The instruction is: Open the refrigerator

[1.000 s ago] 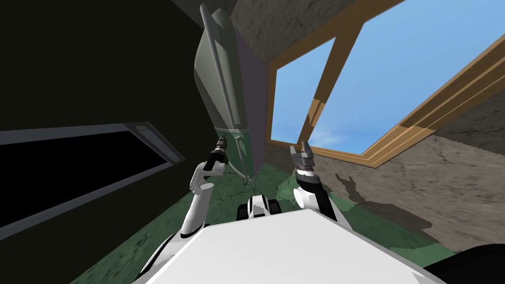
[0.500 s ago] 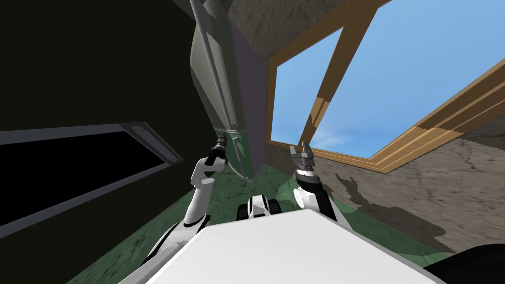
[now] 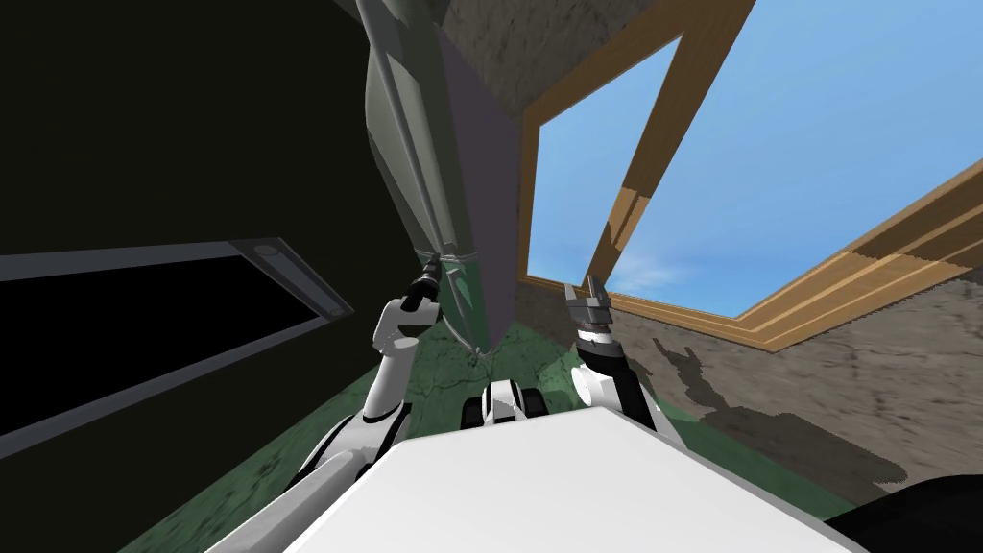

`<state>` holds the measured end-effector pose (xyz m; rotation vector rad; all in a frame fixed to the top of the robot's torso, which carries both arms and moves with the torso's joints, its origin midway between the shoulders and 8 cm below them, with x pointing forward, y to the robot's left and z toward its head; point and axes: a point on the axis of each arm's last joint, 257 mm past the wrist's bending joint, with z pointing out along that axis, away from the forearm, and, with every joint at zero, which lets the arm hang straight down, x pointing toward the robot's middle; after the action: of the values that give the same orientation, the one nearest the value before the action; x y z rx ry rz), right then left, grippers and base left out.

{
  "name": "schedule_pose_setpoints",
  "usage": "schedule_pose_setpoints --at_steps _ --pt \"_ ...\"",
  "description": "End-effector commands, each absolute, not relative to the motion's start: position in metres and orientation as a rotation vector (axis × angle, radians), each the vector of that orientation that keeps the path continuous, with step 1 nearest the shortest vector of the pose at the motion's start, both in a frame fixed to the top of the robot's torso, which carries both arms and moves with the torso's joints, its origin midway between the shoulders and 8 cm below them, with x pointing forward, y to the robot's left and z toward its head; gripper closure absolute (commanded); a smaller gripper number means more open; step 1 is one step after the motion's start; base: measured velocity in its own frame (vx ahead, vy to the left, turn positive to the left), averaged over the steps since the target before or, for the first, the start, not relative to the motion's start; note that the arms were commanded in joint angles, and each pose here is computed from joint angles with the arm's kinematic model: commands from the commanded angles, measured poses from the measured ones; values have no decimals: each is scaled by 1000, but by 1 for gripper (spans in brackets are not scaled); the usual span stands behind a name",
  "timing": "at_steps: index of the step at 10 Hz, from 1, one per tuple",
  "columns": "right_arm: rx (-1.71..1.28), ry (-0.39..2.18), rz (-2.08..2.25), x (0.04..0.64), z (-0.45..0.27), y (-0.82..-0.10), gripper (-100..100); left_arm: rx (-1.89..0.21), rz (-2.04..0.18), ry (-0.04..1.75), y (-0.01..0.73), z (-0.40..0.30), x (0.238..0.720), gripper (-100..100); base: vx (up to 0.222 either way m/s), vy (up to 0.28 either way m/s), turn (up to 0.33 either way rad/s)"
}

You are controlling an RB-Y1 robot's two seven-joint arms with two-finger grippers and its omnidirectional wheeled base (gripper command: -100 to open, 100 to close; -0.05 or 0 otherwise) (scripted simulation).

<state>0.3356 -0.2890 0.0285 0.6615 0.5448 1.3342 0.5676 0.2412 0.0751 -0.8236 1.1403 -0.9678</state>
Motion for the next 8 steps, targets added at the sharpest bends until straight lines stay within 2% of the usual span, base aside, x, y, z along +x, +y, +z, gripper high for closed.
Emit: schedule_pose_setpoints --at_steps 1,8 --pt "662 545 1334 336 28 -289 0 -843 -919 1148 247 85 576 -100 72 -123 60" --pt "662 545 1334 336 28 -289 0 -880 -821 1144 262 107 583 -100 46 -82 45"
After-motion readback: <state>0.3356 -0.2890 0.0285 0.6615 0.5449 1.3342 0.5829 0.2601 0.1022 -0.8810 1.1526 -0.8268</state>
